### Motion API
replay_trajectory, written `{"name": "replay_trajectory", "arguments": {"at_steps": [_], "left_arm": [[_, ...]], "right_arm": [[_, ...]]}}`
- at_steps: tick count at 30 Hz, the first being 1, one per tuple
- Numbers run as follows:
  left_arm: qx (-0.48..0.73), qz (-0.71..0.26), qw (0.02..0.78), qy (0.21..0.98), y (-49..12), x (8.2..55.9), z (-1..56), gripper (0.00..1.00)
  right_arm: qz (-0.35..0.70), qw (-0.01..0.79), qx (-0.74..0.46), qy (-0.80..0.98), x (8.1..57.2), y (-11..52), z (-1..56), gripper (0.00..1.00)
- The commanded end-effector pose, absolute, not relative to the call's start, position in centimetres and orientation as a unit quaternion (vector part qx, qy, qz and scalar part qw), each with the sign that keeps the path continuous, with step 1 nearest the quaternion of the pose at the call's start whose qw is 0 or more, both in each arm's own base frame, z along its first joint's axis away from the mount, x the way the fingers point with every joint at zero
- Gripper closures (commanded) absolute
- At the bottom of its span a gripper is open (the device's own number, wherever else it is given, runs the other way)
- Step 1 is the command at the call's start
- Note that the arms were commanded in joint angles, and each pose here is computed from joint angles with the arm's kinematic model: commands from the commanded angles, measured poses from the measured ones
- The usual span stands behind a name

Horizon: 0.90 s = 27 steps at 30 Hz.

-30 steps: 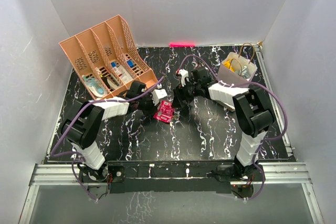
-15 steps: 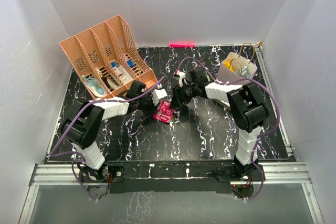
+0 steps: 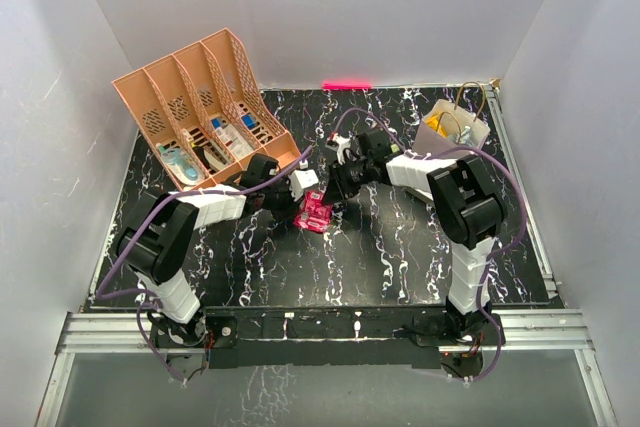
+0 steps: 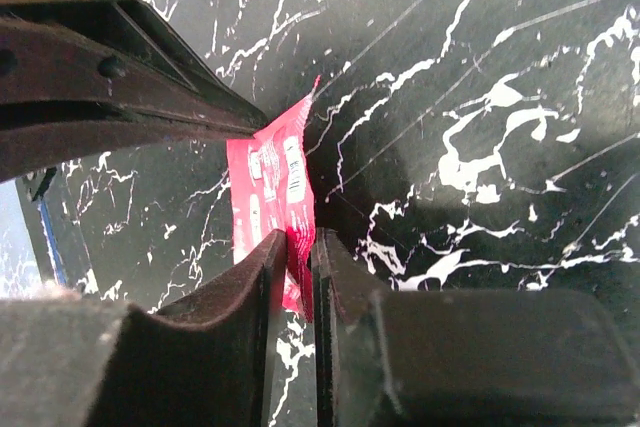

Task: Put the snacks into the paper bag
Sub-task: Pick up the snack from the center of the board, then place the snack in the paper bag.

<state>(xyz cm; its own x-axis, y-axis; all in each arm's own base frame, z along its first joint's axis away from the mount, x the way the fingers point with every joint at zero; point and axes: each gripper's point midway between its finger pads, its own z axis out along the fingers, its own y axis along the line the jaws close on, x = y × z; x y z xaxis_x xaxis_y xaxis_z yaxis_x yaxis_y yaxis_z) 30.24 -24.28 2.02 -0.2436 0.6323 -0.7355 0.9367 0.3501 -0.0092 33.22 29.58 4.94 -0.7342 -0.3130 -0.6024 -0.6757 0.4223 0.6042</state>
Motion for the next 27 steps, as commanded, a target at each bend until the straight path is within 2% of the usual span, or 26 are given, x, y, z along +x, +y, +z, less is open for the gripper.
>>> {"name": "replay_trajectory", "arguments": {"at_steps": [1,5,10,17,19,27], "left_arm": [[0.530,-0.239,0.356,0.732,-25.1,30.7,5.0,1.00],[0.545,-0.240,0.360,0.718,-25.4,30.8,7.0,0.84],[0.543,-0.234,0.371,0.716,-24.9,31.6,10.7,0.56],[0.515,-0.231,0.389,0.728,-23.5,32.5,16.1,0.25],[0.503,-0.227,0.397,0.733,-23.3,32.8,17.2,0.19],[0.480,-0.194,0.402,0.755,-22.1,33.6,18.2,0.08]], "right_arm": [[0.446,0.256,-0.337,0.789,35.2,30.6,8.6,0.83],[0.424,0.287,-0.358,0.781,35.8,29.5,10.7,0.92],[0.380,0.330,-0.401,0.765,35.8,27.3,13.8,0.92],[0.297,0.399,-0.431,0.753,35.1,23.3,19.2,0.92],[0.272,0.422,-0.422,0.755,35.1,21.9,21.3,0.92],[0.155,0.541,-0.376,0.736,34.8,15.5,33.1,0.92]]}}
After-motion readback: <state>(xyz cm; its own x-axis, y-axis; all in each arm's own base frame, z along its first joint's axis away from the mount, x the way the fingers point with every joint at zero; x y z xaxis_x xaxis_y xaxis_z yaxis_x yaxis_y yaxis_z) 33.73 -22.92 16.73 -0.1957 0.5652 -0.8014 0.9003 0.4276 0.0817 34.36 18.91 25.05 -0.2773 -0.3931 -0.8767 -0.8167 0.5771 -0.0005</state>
